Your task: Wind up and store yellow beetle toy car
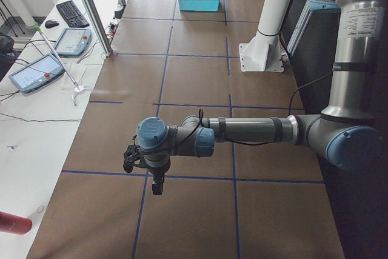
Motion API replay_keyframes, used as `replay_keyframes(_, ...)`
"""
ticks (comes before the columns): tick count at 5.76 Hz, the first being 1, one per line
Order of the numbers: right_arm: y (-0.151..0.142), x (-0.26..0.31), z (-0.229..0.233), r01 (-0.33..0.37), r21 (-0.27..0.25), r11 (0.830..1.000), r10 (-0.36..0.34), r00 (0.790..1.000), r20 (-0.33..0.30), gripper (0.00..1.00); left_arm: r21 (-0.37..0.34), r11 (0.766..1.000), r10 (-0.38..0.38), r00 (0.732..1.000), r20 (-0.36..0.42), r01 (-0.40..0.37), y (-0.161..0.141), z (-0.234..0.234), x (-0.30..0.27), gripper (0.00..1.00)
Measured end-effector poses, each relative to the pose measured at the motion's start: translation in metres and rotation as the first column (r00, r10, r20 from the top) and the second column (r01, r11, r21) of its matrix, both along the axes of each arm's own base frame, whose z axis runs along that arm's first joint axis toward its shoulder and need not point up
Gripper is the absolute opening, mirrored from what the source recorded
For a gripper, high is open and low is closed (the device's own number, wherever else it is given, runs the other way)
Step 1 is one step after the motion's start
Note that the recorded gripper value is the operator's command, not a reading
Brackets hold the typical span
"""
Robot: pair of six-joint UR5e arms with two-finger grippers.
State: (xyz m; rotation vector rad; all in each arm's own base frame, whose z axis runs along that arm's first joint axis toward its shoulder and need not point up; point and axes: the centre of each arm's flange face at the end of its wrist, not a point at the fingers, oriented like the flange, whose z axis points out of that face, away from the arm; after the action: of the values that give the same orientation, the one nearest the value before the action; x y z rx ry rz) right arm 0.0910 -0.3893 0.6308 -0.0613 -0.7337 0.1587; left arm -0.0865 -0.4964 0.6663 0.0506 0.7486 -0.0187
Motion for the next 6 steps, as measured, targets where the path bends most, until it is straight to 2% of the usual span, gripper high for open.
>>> replay_keyframes(2, -0.0062, -0.0158, -0.0097, 0.046, 0.028, 0.999, -0.046, 0.999, 0.005, 1.0, 0.002, 1.0, 0.001, 1.0, 0.0, -0.001, 0.0, 0.0, 0.0, 1.0)
replay_keyframes(6, -0.0078, -0.0171, -0.0119, 0.055, 0.037, 0.998, -0.055, 0.999, -0.002, 1.0, 0.003, 1.0, 0.002, 1.0, 0.0, -0.002, -0.0004, -0.001, 0.0005, 1.0)
